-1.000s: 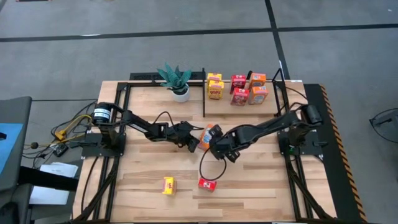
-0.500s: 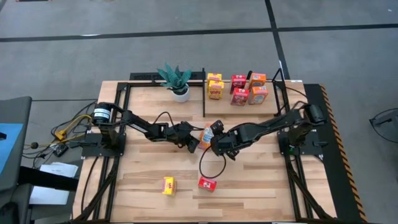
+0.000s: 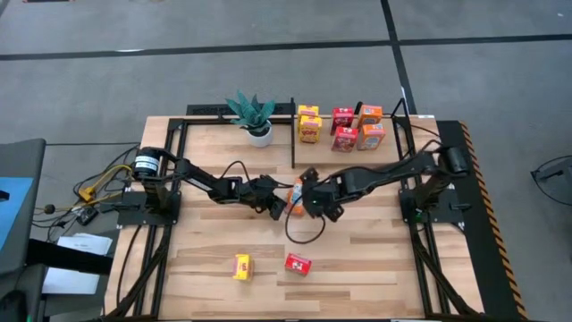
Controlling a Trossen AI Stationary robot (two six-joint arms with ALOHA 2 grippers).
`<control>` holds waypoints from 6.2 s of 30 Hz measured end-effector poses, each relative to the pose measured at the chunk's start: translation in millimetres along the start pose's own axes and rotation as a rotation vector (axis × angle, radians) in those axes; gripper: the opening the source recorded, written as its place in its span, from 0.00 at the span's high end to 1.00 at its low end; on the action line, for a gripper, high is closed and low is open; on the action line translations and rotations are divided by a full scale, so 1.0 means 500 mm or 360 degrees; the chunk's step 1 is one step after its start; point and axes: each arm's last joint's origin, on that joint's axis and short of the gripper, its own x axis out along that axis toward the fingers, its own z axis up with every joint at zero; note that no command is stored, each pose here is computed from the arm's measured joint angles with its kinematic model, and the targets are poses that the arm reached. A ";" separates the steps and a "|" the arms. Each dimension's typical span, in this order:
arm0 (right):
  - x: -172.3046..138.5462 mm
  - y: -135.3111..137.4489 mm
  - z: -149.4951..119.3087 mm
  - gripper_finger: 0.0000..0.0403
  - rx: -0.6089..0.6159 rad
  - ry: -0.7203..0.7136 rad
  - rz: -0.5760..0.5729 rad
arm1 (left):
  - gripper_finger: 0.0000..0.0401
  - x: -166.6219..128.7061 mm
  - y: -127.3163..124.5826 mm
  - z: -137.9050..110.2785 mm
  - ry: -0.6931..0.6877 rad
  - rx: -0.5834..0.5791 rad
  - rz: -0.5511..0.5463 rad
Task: Stack cereal on shelf
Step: Put the orange cereal box on the shelf aligned with orange cereal boxes
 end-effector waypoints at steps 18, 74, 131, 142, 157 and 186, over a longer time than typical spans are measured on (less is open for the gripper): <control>0.100 0.008 0.023 0.18 -0.0226 0.0113 -0.0156 | 1.00 0.000 0.000 -0.001 0.0016 0.0054 -0.0007; 0.084 0.045 -0.060 0.88 0.1860 -0.0417 0.0185 | 1.00 -0.036 -0.004 0.014 -0.0120 0.0175 0.0107; -0.086 0.084 -0.031 0.91 0.1834 -0.0667 0.0175 | 1.00 -0.070 -0.121 0.022 -0.0275 0.0400 -0.0286; -0.086 0.084 -0.032 0.96 0.1835 -0.0660 0.0158 | 1.00 -0.063 -0.109 0.018 -0.0297 0.0497 -0.0148; -0.085 0.085 -0.033 0.90 0.1828 -0.0647 0.0159 | 1.00 -0.065 -0.117 0.023 -0.0347 0.0553 -0.0238; -0.093 0.114 -0.023 0.90 0.1799 -0.0599 0.0241 | 1.00 -0.021 -0.062 -0.084 -0.0206 0.0427 -0.0181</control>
